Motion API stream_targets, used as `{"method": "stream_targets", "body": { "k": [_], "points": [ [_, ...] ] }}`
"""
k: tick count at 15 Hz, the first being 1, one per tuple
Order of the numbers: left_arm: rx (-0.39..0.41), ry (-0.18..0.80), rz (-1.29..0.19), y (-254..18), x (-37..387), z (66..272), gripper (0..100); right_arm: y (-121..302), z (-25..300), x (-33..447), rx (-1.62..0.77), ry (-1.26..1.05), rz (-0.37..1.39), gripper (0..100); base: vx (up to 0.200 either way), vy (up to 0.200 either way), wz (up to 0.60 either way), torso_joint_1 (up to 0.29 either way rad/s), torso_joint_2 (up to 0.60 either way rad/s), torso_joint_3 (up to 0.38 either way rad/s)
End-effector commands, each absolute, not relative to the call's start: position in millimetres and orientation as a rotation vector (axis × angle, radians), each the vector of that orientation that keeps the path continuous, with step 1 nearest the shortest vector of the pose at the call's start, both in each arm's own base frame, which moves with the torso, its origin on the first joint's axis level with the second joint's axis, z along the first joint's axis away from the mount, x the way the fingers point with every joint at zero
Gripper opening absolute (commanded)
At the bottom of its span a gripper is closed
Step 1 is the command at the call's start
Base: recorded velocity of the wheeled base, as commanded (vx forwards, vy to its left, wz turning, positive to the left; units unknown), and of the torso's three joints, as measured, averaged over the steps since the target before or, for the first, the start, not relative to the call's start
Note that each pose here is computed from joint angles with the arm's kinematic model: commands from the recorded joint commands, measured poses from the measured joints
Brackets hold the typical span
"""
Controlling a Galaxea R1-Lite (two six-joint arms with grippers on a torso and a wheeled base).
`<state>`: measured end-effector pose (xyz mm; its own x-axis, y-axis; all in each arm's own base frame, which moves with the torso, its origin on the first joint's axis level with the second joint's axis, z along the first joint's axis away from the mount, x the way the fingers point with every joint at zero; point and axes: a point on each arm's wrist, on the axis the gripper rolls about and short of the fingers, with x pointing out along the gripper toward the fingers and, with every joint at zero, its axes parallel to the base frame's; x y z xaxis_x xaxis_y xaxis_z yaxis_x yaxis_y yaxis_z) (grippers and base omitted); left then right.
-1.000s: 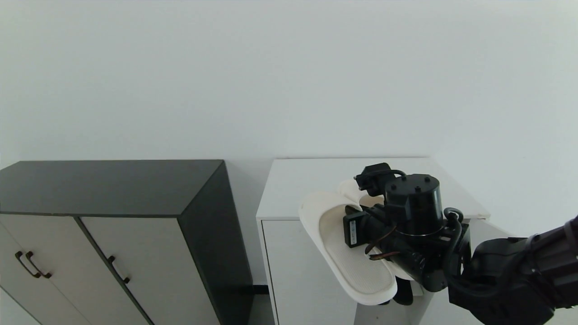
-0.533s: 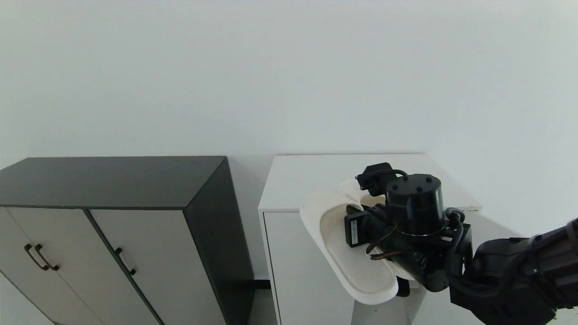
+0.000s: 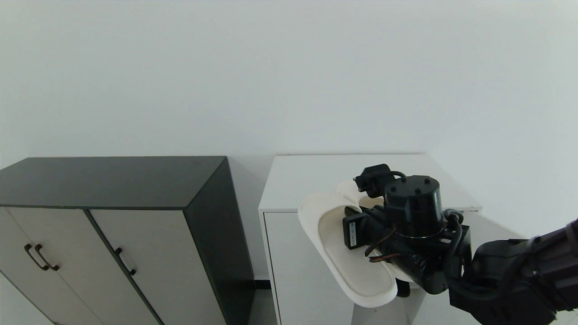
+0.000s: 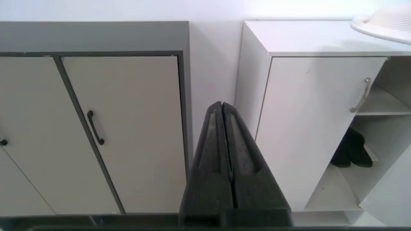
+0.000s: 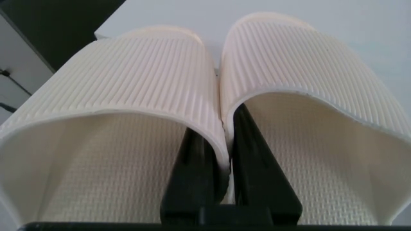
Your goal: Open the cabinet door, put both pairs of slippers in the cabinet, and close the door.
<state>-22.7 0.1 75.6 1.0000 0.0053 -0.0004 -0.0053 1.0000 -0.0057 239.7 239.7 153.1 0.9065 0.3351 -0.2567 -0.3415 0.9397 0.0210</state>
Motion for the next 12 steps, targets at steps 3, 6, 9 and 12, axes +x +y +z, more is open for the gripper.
{"method": "stream_targets", "body": {
  "k": [3, 6, 9, 12],
  "points": [
    [-0.006, 0.002, 0.005, 0.2, -22.6, 75.7, 0, 239.4, 152.4, 239.1, -0.020, 0.253, 0.351, 0, 0.000, -0.200, 0.00, 0.006, 0.01, 0.004],
    [-0.005, 0.002, 0.006, 0.1, -22.6, 75.7, 0, 239.0, 151.4, 238.7, -0.022, 0.256, 0.350, 0, 0.000, -0.200, 0.00, 0.004, 0.00, 0.002],
    [-0.006, 0.002, 0.005, 0.2, -22.6, 75.7, 0, 238.7, 149.7, 238.4, -0.026, 0.260, 0.348, 0, 0.000, -0.200, 0.00, 0.001, 0.00, 0.001],
    [-0.005, 0.000, 0.006, 0.1, -22.7, 75.7, 0, 240.9, 149.8, 235.6, -0.027, 0.260, 0.359, 0, 0.000, -0.200, 0.00, 0.002, 0.01, 0.004]
  ]
}}
